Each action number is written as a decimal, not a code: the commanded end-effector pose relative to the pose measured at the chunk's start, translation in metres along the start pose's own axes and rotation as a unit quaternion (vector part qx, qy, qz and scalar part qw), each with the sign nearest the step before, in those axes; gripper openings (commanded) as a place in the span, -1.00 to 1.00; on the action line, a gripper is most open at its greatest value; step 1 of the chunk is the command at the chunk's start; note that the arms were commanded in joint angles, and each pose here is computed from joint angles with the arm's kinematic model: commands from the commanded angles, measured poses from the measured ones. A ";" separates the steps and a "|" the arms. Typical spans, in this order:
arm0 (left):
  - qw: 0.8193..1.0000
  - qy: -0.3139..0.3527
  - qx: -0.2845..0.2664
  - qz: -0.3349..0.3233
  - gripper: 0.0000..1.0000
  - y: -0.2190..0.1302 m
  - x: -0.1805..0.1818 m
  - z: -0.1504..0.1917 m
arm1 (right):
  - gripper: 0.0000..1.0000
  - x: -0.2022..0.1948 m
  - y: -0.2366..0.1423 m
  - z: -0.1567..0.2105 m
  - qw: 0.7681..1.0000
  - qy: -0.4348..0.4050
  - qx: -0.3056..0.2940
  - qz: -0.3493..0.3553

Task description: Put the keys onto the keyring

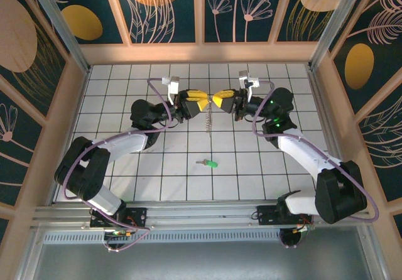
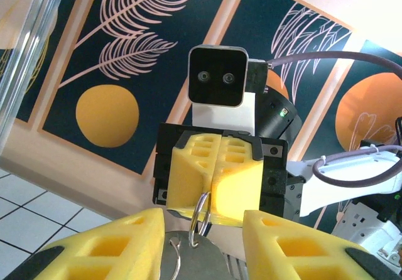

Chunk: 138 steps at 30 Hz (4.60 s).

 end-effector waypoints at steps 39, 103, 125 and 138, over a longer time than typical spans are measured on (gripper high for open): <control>0.967 0.146 0.202 -0.054 -1.00 0.020 0.020 0.011 | 0.32 -0.121 -0.093 0.002 0.909 0.051 -0.069 0.409; 0.956 0.126 0.258 -0.050 -0.64 0.013 0.034 0.029 | -1.00 -0.049 -0.018 0.052 0.996 0.049 0.054 0.041; 0.998 0.023 0.047 -0.034 -0.30 -0.016 0.019 -0.007 | -1.00 -0.016 -0.023 0.002 1.000 0.000 -0.009 0.023; 0.999 -0.003 0.046 0.015 -0.28 0.003 0.011 0.006 | -1.00 -0.009 -0.010 -0.002 1.000 -0.002 -0.003 0.001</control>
Point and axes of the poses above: each hand's point on the last joint's axis, 136 mm out from that joint toward the fingers, its own y axis out along the fingers, its own x axis along the line the jaws close on, z = x × y, the point moved 1 cm from there along -y, back along the fingers, and after that the axes turned 4 degrees about y, right-handed, at the moved point
